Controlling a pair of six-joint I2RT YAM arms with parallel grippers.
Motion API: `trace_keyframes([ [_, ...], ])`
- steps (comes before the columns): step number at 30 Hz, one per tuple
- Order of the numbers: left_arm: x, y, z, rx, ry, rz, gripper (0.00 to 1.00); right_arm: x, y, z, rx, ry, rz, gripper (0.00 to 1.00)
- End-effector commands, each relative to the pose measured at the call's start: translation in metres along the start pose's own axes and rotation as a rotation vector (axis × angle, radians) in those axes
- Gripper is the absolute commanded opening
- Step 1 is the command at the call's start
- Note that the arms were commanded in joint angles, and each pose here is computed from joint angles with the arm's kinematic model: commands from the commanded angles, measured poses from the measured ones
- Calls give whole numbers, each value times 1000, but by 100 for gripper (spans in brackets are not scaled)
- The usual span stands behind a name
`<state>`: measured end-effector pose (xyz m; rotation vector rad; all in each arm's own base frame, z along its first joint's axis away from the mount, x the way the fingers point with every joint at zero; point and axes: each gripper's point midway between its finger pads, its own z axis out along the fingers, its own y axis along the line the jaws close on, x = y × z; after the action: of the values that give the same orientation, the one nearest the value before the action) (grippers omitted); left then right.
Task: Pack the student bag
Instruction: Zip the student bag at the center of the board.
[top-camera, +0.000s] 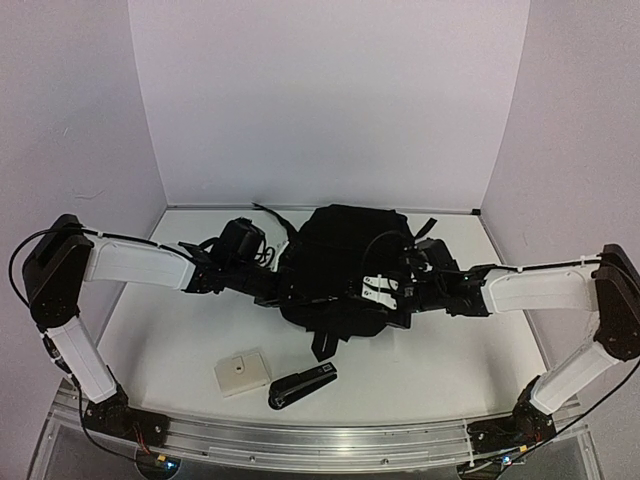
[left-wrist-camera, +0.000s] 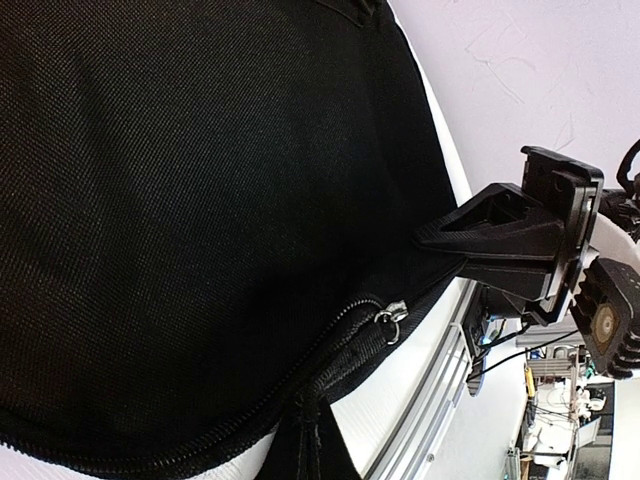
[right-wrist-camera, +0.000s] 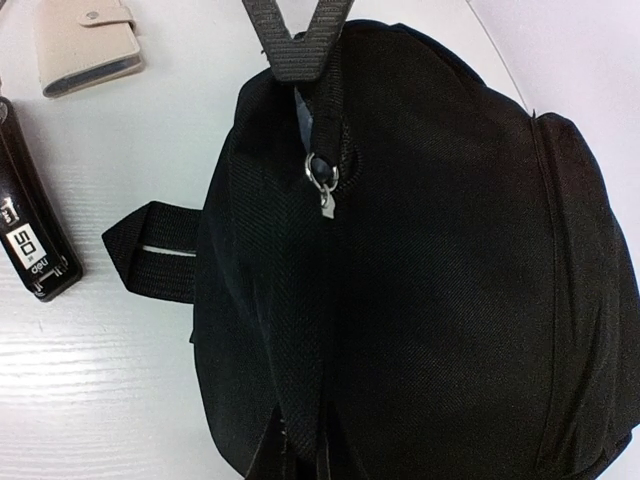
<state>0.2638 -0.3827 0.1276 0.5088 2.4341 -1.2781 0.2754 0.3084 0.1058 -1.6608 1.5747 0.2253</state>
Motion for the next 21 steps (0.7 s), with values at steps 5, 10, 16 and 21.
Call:
trace_keyframes([
  [5, -24, 61, -58, -226, -140, -82, 0, 54, -13, -28, 63, 167, 40, 0],
  [10, -38, 50, -77, -215, -166, -34, 0, 83, -31, -42, 108, 215, 95, 0],
  [16, -41, -8, -45, -21, -90, 105, 0, 104, -44, -48, 116, 251, 119, 0],
  [21, -32, -63, 1, 144, 4, 190, 0, 95, -52, -49, 83, 263, 153, 30],
])
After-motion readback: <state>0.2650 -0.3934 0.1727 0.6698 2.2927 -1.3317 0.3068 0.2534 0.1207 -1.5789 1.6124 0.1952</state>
